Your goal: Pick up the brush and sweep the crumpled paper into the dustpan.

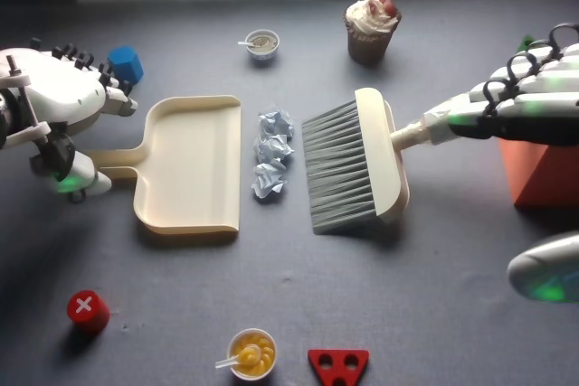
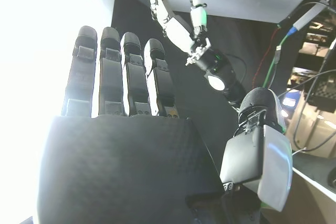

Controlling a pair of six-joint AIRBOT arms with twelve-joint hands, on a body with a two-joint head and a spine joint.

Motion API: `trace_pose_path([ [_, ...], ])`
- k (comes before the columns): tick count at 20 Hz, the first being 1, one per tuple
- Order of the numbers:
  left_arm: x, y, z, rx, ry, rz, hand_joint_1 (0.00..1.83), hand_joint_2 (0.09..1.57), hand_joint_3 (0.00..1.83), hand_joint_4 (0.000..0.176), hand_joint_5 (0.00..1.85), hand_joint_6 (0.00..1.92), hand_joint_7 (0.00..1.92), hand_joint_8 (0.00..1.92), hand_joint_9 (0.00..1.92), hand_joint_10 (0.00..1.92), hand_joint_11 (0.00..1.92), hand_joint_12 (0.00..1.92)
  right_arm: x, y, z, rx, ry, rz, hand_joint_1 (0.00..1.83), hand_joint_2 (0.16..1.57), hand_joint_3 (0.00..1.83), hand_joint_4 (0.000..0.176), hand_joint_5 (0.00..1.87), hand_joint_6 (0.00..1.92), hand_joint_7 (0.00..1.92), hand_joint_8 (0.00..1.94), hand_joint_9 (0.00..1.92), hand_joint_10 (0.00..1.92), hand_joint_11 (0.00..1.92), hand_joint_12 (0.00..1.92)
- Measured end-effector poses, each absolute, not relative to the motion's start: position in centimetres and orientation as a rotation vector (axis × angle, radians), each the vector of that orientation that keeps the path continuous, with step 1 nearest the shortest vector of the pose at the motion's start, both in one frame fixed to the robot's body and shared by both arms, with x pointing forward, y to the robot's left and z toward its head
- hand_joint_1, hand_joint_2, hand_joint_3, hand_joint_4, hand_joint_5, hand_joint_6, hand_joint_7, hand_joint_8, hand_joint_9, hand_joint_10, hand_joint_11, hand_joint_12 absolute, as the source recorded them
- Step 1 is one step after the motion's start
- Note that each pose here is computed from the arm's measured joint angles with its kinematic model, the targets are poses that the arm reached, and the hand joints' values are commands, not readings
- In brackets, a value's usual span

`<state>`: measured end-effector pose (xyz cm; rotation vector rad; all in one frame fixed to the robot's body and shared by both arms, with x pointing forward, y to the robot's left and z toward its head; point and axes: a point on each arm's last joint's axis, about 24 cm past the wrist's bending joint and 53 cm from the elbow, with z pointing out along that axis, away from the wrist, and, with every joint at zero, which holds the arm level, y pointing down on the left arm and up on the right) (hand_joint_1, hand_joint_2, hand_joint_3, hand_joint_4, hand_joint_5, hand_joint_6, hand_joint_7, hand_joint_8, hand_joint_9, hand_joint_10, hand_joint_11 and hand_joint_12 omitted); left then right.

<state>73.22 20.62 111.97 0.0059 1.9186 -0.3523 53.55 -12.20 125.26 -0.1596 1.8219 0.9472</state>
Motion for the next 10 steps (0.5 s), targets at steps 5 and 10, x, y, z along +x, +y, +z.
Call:
trace_pose_path([
  [5,73.43,20.45,111.5,0.009,1.919,-0.353,0.7,1.13,0.0,0.042,0.39,0.02,0.23,0.01,0.17,0.0,0.15,0.01,53.17,-11.76,125.28,-0.2,1.814,0.935,0.0,0.95,0.0,0.0,0.2,0.01,0.16,0.01,0.16,0.0,0.15,0.0],
  [10,73.7,20.44,111.0,-0.003,1.915,-0.368,0.72,1.16,0.01,0.045,0.43,0.01,0.21,0.0,0.15,0.0,0.15,0.01,53.1,-11.66,125.33,-0.205,1.811,0.936,0.0,0.95,0.0,0.0,0.18,0.01,0.14,0.01,0.14,0.01,0.13,0.01],
])
